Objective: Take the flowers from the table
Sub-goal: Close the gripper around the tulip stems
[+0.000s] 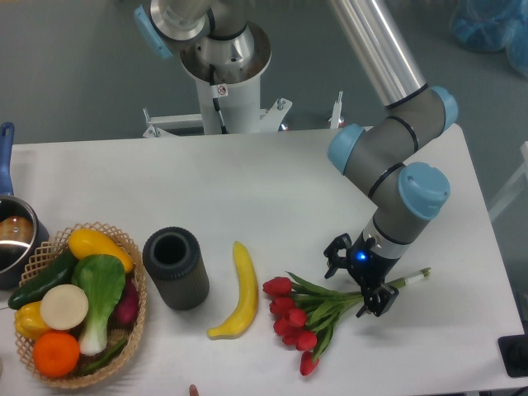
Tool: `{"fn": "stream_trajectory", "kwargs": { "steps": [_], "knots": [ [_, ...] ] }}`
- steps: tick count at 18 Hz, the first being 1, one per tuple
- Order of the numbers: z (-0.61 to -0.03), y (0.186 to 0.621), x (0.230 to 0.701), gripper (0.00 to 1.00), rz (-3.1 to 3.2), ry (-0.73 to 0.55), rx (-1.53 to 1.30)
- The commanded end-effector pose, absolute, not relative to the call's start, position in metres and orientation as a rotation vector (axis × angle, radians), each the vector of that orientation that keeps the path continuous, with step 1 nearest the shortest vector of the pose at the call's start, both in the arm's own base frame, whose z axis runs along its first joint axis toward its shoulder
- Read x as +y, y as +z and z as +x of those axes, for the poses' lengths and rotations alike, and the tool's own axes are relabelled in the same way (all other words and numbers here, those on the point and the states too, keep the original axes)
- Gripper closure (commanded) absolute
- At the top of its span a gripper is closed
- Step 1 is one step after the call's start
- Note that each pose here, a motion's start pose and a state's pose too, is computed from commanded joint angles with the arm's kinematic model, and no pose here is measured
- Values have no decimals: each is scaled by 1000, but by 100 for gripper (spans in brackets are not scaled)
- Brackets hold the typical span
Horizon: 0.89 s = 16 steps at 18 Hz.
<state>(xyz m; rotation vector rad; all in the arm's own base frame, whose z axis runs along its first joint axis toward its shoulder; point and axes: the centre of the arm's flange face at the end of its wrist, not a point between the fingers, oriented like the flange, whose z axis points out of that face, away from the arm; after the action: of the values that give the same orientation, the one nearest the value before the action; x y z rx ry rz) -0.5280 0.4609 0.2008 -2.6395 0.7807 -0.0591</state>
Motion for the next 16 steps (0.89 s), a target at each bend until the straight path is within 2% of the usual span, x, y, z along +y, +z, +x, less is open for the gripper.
{"fn": "stream_trajectory", "kwargs": {
  "steps": [16],
  "knots": [
    [-536, 183, 467, 0, -2647, -75, 784]
  ]
}}
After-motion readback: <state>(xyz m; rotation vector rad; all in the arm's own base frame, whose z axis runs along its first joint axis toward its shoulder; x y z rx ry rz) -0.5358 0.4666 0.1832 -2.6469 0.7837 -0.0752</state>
